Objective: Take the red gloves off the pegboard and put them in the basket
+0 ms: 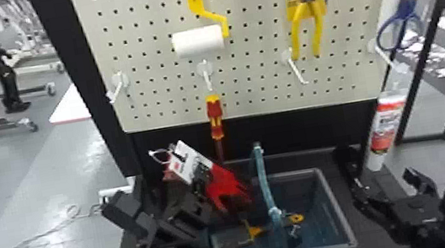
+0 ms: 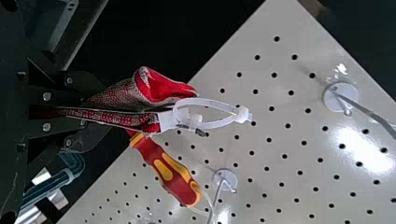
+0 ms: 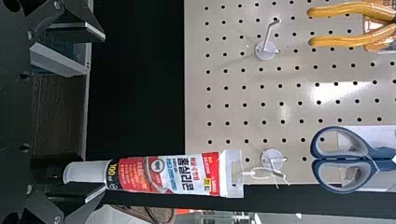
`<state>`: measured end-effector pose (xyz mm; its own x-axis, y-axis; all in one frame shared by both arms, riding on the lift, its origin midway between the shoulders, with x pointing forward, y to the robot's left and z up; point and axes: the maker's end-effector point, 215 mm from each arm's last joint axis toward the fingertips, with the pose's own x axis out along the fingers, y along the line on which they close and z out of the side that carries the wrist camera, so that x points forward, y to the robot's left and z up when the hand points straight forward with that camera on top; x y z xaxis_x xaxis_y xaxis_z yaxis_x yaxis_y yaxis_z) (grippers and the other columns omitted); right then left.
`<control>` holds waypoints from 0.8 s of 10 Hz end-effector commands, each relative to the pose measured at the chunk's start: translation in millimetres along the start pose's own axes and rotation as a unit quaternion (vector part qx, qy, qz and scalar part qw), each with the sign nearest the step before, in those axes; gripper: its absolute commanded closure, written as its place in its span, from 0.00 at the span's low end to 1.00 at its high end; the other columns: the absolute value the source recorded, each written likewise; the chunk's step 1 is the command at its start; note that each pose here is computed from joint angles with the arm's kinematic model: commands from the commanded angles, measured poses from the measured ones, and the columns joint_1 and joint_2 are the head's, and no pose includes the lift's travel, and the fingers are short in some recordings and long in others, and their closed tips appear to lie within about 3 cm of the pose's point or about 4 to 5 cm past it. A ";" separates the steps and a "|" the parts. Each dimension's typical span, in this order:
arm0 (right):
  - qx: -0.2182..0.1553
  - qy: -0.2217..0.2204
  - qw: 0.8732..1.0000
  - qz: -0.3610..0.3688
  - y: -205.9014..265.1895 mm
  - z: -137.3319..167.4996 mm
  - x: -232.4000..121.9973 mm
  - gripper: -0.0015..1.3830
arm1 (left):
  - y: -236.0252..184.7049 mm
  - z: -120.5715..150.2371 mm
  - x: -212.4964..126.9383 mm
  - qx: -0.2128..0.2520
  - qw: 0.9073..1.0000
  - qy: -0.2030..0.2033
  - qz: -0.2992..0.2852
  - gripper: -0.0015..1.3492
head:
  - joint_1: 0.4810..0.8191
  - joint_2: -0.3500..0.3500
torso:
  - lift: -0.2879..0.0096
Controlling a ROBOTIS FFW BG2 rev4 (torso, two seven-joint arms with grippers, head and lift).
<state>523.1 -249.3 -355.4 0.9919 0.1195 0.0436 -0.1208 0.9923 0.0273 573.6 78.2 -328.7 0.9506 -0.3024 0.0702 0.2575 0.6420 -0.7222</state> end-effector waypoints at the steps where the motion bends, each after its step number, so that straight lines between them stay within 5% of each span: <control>1: 0.000 -0.002 1.000 0.004 3.0 1.2 2.4 0.12 | -2.9 -18.8 3.4 -0.029 0.999 0.015 -0.006 0.90 | 0.20 0.50 | 0.63; 8: 0.000 -0.003 1.000 0.012 8.3 1.1 5.4 0.12 | -20.7 -70.3 6.7 -0.086 0.994 0.068 -0.025 0.90 | 0.20 0.50 | 0.63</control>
<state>527.5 -240.4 -353.6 0.9883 0.1437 0.0508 -0.1451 0.9891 0.0264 563.2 14.8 -360.8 0.9031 -0.4288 0.0243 0.2607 0.5022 -0.8245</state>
